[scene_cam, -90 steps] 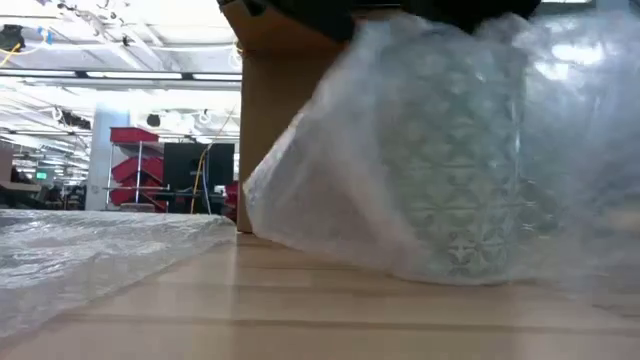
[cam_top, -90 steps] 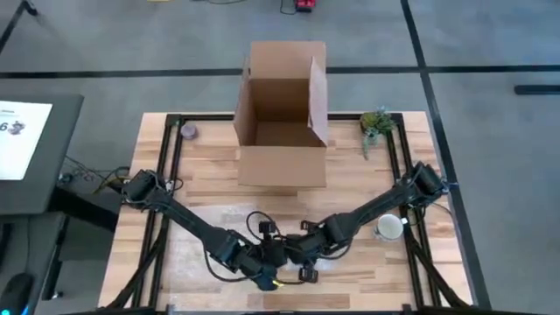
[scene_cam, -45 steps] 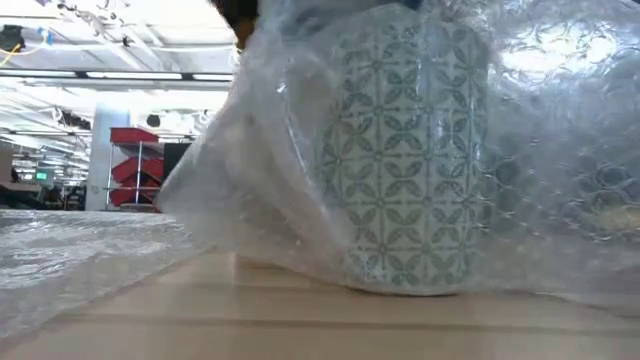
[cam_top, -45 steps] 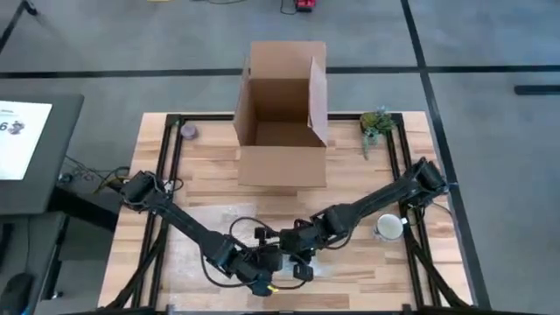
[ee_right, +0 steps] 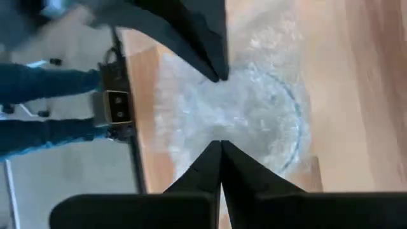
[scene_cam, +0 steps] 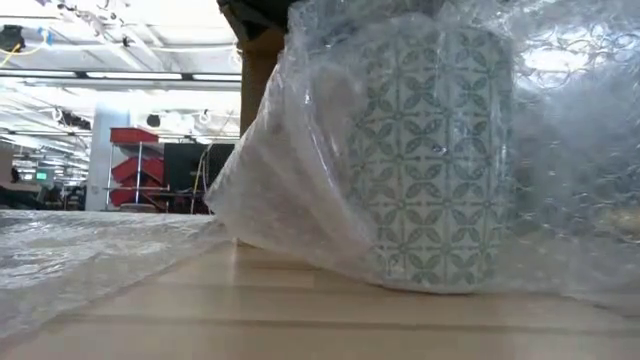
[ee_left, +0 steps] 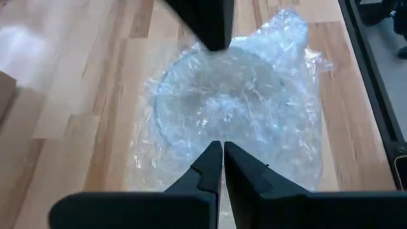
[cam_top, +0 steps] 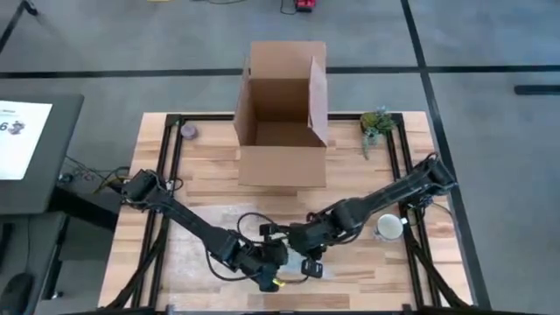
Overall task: Wrap mug
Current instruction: Wrap the blue patterned mug with the right transparent bubble wrap
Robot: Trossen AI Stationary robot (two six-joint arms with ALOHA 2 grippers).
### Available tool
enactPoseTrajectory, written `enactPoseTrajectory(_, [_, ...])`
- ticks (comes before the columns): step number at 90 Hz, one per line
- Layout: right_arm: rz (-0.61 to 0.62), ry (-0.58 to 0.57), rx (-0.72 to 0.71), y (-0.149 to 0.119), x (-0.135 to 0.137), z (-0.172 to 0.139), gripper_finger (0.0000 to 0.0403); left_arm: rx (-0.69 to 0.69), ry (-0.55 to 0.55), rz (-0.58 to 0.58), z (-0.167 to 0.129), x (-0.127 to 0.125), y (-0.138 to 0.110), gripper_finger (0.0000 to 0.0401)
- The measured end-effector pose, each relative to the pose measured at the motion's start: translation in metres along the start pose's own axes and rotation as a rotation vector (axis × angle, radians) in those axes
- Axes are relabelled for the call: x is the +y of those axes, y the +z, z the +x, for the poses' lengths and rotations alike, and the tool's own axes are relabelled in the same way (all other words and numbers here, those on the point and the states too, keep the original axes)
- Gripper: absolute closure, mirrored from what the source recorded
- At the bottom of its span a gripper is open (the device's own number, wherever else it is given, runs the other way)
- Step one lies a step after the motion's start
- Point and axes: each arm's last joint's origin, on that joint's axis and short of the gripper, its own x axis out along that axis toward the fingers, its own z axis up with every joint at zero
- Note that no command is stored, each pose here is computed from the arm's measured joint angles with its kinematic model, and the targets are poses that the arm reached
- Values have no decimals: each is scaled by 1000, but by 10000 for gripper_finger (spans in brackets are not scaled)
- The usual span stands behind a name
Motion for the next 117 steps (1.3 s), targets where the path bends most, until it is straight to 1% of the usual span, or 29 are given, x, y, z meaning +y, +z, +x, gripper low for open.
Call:
enactPoseTrajectory(7, [29,29,-31,-1,5,-9,403,1,1,-2,1,1,0,401])
enactPoseTrajectory(14, [52,73,-78,1,11,-11,401,1,1,-5,1,2,1,401])
enactPoseTrajectory(23, [94,102,-120,4,16,2,397,-17,-4,-14,2,3,4,401])
enactPoseTrajectory(29, [122,77,-112,2,13,21,395,-16,-2,-18,3,5,4,401])
enactPoseTrajectory(31, [132,62,-107,1,11,26,395,-1,-3,-3,4,6,2,401])
enactPoseTrajectory(39, [125,25,-86,-3,7,43,395,20,-6,-6,6,4,-1,401])
enactPoseTrajectory(48, [125,-19,-72,-10,4,54,397,55,13,15,6,6,-5,401])
enactPoseTrajectory(54, [143,-78,-39,-19,-4,64,400,58,22,29,3,7,-3,401])
enactPoseTrajectory(63, [153,-94,-17,-27,-10,74,402,45,20,46,-7,5,2,401])
enactPoseTrajectory(85, [152,-129,37,-43,-15,83,402,-19,-7,51,-25,2,29,401])
enactPoseTrajectory(90, [152,-134,49,-44,-17,84,402,-25,-12,58,-27,1,31,401])
enactPoseTrajectory(101, [136,-133,49,-42,-19,81,402,5,-18,74,-26,1,27,401])
enactPoseTrajectory(117, [142,-109,26,-37,-20,69,402,63,-4,62,-15,3,10,401])
